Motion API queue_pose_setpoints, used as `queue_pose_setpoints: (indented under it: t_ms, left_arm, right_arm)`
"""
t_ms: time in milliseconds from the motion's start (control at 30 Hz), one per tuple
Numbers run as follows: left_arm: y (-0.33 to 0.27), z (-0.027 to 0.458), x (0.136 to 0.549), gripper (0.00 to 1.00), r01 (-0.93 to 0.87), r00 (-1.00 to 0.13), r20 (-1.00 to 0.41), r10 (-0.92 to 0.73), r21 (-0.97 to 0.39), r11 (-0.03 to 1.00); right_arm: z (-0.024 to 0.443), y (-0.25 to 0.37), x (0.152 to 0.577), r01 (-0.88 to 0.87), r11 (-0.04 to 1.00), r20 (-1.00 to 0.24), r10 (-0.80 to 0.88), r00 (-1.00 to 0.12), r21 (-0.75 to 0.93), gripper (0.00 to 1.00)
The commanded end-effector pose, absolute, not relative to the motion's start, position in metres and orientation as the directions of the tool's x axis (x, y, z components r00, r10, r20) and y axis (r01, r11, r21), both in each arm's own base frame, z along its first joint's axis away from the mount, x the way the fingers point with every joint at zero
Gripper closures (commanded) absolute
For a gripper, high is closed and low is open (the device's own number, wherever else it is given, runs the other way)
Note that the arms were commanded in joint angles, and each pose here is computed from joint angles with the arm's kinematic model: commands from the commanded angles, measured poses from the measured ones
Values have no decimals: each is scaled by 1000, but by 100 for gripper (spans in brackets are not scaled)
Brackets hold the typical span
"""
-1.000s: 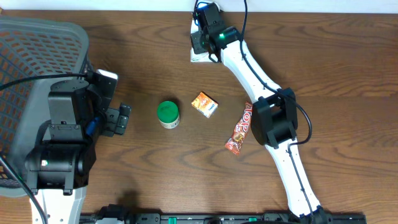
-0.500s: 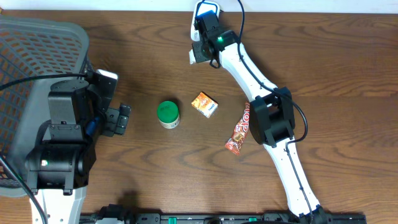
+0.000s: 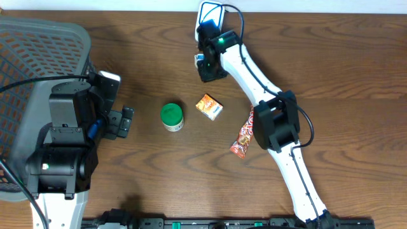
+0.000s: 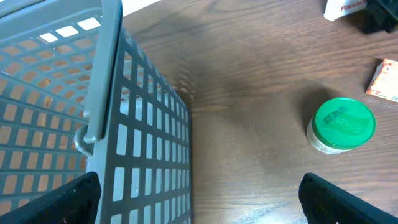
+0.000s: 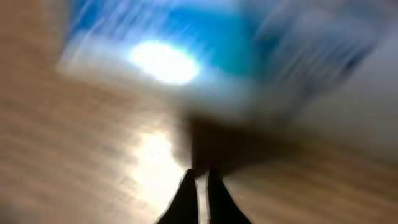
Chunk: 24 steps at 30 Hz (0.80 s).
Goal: Scan the item barcode
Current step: 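Lower the Panadol box beside the scanner and release it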
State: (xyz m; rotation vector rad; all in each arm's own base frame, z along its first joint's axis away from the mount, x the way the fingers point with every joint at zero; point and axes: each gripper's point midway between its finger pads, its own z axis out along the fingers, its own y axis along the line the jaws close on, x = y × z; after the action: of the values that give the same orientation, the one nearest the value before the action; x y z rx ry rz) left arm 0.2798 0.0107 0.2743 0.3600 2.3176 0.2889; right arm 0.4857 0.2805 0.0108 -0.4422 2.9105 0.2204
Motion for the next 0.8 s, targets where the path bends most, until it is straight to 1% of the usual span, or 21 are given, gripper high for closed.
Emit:
queue_pose_setpoints:
  t_ms: [0,33,133,167,200,300,367,400,567,700,767]
  left_arm:
    - [10,274,279,0,167,-672,-663,330,298,940]
    - [10,274,279,1,167,-672,-663,330,298,940]
    - [10,274,279,1,167,-672,-663,330,298,940]
    - [10,274,279,1,167,-672,-663,330,298,940]
    - [10,274,279,1,167,-672,-663,330,298,940]
    - [10,274,279,1,167,-672,-663,330,298,940]
    - [10,274,279,1,167,-672,-663,330,298,940]
    - [10,274,279,0,167,-672,-663,330,298,940]
    - [10,274,279,1,167,-672,-663,330,298,940]
    - [10,274,279,1,167,-672,-663,330,298,940]
    - [10,274,279,1,167,-672,-663,330,298,940]
  right_arm:
    - [75,299,483,-347,924,-309,-287,-907,161,63]
    - [86,301,483,-346,923,-326,-280,-903,166,50]
    - [113,302,483,-334,925,-369,-251,-895,181,40]
    - [120,302,484,-338,924,-383,-250,-889,179,32]
    - [124,302,485,-347,921,-394,-257,-882,176,27]
    - [127,300,485,-418,897,-411,-331,-849,142,14]
    - [127,297,487,-497,862,-425,-415,-805,99,3]
    - [127,296,489,-543,837,-433,-464,-773,72,1]
    - [128,281,499,-716,696,-439,-661,-608,-55,1]
    - [127,269,507,-801,584,-425,-764,-486,-134,1]
    - [128,265,510,-836,530,-432,-794,-428,-145,1]
